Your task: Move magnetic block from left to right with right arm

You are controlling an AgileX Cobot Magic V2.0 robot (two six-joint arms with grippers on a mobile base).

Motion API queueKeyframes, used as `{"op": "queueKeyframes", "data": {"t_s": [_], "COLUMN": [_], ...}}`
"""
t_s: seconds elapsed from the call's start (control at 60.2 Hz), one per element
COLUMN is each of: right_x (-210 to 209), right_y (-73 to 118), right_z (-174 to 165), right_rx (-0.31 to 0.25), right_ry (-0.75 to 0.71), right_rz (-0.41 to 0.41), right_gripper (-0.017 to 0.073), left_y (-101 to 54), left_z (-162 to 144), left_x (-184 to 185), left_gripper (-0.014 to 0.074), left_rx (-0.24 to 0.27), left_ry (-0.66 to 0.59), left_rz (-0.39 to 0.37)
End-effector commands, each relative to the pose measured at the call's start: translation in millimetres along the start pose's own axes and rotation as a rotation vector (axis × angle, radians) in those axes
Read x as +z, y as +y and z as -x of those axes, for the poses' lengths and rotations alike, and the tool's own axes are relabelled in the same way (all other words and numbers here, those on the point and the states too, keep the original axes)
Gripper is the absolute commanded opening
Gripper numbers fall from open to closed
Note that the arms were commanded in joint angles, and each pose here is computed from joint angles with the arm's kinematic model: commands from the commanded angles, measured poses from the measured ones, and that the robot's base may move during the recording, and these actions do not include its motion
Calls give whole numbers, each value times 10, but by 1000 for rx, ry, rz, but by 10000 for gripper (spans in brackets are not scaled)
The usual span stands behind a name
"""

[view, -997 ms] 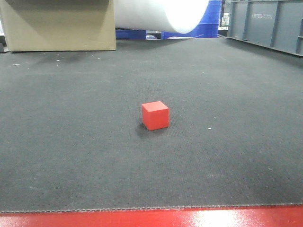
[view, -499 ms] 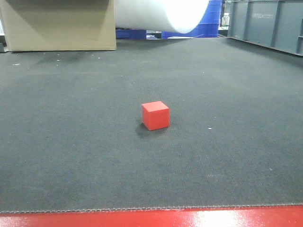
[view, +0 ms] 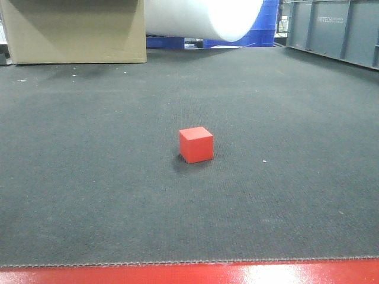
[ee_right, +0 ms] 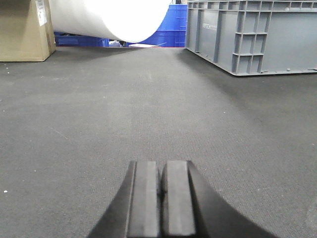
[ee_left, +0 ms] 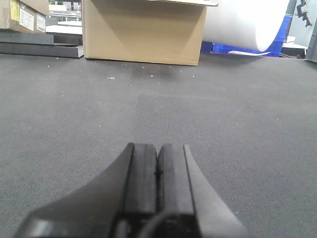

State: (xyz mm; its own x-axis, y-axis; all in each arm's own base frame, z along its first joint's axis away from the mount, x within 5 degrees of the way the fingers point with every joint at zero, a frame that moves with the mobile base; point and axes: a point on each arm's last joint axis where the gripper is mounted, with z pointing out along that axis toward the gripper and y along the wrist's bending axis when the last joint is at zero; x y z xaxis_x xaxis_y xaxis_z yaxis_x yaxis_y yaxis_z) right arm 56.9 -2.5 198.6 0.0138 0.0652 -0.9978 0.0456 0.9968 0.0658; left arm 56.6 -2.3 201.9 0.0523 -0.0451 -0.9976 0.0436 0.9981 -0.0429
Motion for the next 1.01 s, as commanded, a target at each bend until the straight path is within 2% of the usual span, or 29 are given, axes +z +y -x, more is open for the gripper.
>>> {"op": "queueKeyframes", "data": {"t_s": [0.0, 0.997], "right_x": [-23, -23], "right_y": [-2, -2], "right_z": [116, 116], "right_rx": [-4, -4], "right_ry": [-122, -122], "right_rz": [-5, -5], "right_gripper": [57, 57], "left_y": [-5, -5], "left_z": [55, 55], "left_x": [-11, -11], "left_gripper": [-116, -116], "left_rx": [-5, -5], "left_ry": [-92, -92], "left_rz": [-8, -8]}}
